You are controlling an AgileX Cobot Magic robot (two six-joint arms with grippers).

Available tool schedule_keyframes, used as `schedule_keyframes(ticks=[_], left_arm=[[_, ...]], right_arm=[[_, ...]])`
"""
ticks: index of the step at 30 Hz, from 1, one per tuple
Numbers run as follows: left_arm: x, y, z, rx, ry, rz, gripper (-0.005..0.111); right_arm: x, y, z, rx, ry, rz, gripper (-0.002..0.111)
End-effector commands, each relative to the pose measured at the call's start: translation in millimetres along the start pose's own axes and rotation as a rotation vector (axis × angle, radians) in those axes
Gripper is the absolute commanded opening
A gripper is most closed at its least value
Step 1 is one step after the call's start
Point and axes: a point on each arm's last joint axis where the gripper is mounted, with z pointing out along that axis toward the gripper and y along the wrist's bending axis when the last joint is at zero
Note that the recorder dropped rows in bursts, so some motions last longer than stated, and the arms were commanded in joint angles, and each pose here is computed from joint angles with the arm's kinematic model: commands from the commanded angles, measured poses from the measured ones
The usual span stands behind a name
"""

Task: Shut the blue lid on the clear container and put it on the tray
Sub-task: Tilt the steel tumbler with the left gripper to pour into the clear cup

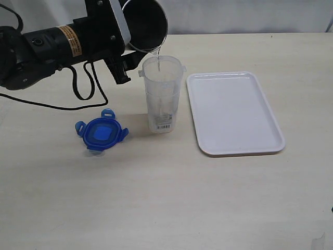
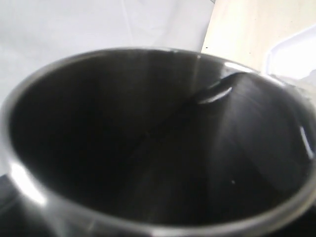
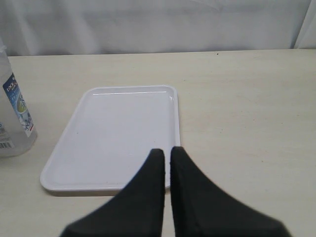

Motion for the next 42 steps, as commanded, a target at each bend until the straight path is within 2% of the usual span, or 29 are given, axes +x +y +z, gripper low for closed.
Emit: schedule_keyframes(ticks=[1,7,12,27,33,37,42], left_arm=[[-11.1,12.6,-0.9,-0.072,-0.067,-0.001,0.0],[-10.8,13.1,-0.9,-0.08,-0.061,0.066,0.0],[-9.8,14.0,-0.9,-0.089,-0.051,0.062,0.0],[-8.0,12.8,-0.7,-0.078,-0.026,0.181,0.0],[-5.9,11.9,-0.6,-0.065,-0.004,0.173,0.0],[2.0,11.2,-0.8,-0.052,0.08,0.115,0.0],[2.7,11.5,-0.9,-0.059,0.086,0.053,0.0]], right_arm=[[0.1,-0.1,-0.1,0.002,-0.006,0.006,0.004],[0.1,-0.1,-0.1,0.002,-0.006,0.006,0.004],[0.1,-0.1,-0.1,0.002,-0.006,0.006,0.004],[0.1,-0.1,-0.1,0.002,-0.006,0.006,0.004],[0.1,-0.1,-0.1,0.002,-0.006,0.006,0.004],[0.1,-0.1,-0.1,0.002,-0.006,0.006,0.004],[0.1,-0.1,-0.1,0.002,-0.006,0.006,0.004]])
